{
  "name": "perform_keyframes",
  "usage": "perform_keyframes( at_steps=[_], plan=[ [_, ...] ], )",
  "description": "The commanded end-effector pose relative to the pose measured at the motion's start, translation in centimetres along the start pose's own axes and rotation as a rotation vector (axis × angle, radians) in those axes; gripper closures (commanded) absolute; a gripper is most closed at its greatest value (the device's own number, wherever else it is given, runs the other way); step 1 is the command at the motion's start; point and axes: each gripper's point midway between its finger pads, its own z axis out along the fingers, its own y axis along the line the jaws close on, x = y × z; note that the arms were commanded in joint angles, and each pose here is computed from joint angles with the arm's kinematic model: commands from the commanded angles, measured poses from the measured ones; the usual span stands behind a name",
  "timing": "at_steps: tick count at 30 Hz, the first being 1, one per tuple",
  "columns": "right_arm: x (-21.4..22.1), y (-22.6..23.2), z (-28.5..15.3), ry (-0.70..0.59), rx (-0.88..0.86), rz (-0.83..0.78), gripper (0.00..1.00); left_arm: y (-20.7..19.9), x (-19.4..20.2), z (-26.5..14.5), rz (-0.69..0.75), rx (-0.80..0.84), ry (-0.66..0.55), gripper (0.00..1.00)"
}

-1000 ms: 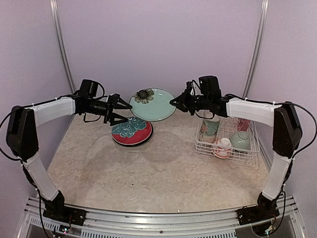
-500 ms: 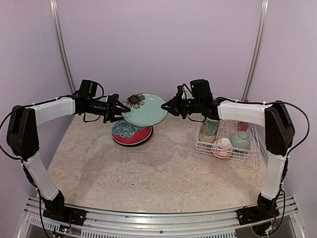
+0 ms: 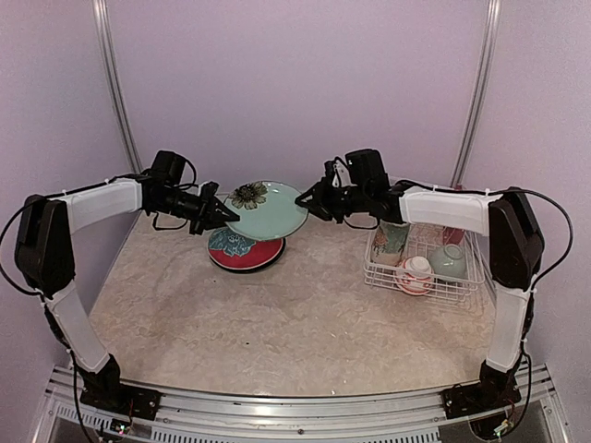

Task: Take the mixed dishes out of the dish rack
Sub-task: Pass from the right arm to the left, then place the plate on the plate.

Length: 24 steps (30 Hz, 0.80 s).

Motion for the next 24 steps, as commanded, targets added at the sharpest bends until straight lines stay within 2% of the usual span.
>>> perform_keyframes(
  at_steps=[1,7,10,14,24],
  plan=[
    [-2.0,2.1,-0.6,-0.084,-0.004,-0.093,0.69,1.6,-1.2,-0.8,-0.034,-0.087,-0.063,1.00],
    [-1.8,-0.2,-0.8,-0.089,0.086,-0.129,0.37,2.8,-2.3,-1.9,-0.070,-0.077,-0.111,1.00],
    [-1.9,-1.1,-1.5,-0.100,0.121,-0.140,0.17,3.6,-3.1,-2.8,-0.100,-0.072,-0.139,1.00],
    [-2.2,-1.6,-2.9,-0.122,0.156,-0.168,0.02,5.6,-4.2,-3.8,-0.155,-0.110,-0.177,1.00],
    [-3.5,-1.1,-7.9,-0.203,0.294,-0.311,0.00,8.8,-5.6,-3.0,-0.197,-0.184,-0.174,1.00]
  ],
)
